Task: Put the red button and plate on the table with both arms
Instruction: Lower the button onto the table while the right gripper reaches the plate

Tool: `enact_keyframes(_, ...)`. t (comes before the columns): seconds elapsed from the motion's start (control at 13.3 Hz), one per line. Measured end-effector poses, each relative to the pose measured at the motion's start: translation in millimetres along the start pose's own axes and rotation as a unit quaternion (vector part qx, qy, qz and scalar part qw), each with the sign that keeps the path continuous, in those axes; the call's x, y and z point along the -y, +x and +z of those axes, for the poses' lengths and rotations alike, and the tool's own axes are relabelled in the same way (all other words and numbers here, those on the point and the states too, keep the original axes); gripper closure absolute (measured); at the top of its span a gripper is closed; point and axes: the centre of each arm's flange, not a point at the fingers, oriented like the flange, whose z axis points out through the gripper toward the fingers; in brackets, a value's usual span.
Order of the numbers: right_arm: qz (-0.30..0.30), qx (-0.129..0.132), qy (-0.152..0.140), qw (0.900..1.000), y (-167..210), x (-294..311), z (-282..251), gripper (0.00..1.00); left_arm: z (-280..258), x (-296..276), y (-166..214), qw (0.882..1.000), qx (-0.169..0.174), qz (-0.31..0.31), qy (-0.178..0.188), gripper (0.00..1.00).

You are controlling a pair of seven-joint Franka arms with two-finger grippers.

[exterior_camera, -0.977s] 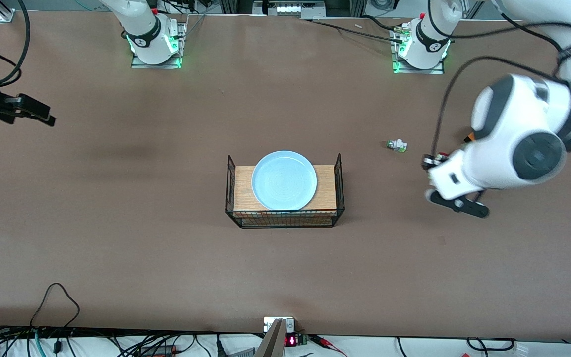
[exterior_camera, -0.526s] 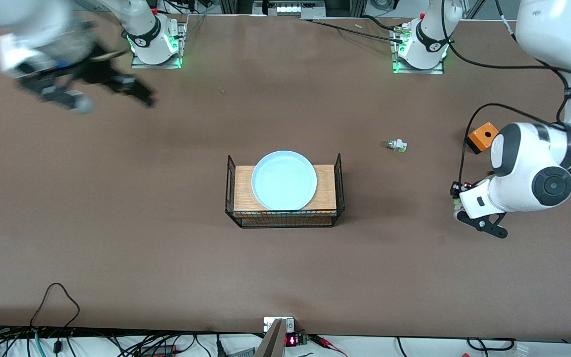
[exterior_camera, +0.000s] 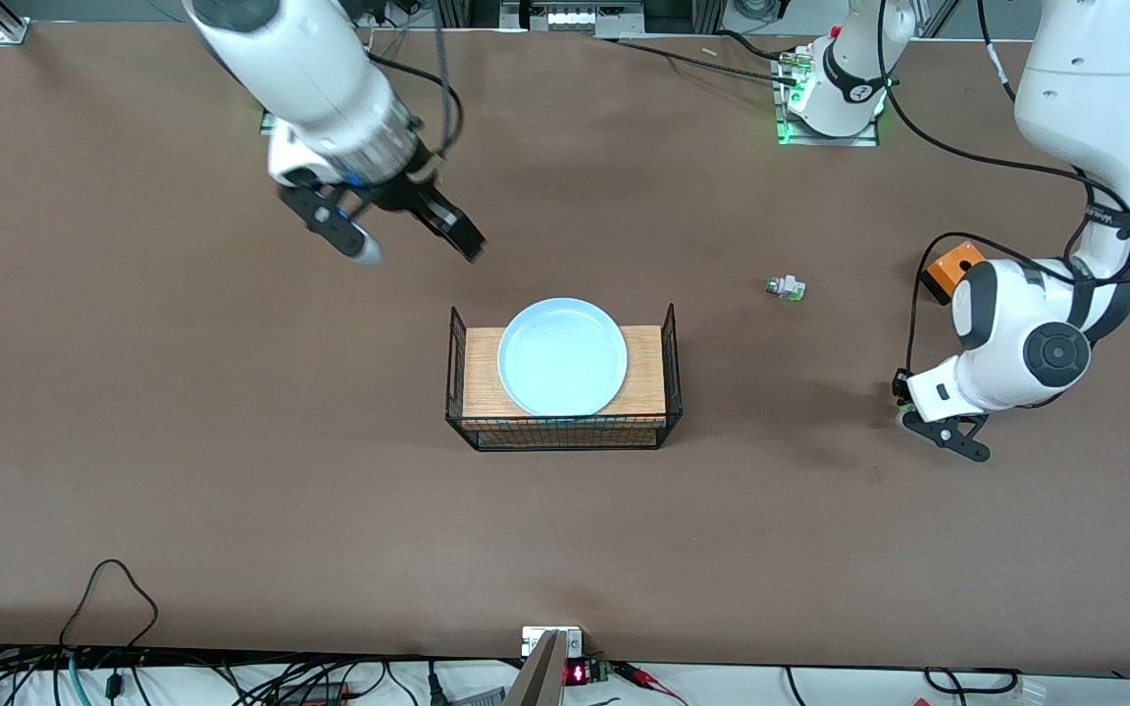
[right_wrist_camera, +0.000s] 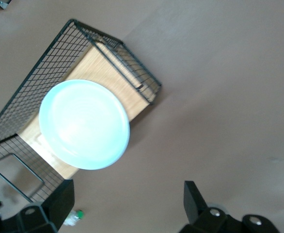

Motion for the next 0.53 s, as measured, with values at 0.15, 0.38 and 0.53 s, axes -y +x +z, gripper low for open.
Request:
enact_keyframes(0.15, 0.025, 0.006, 0.011, 1.000, -11, 16, 36, 0.00, 17, 9, -5, 1.000, -0.001, 0.001, -0.001, 0.66)
enact_keyframes(0.38, 0.035, 0.014, -0.008, 0.999, -11, 23, 82, 0.00, 16, 10, -4, 1.000, -0.002, 0.005, -0.003, 0.39)
enact_keyframes(0.53, 0.042, 0.019, -0.029, 0.999, -2, 23, 112, 0.00, -1, 6, 3, 1.000, 0.000, 0.011, -0.006, 0.18)
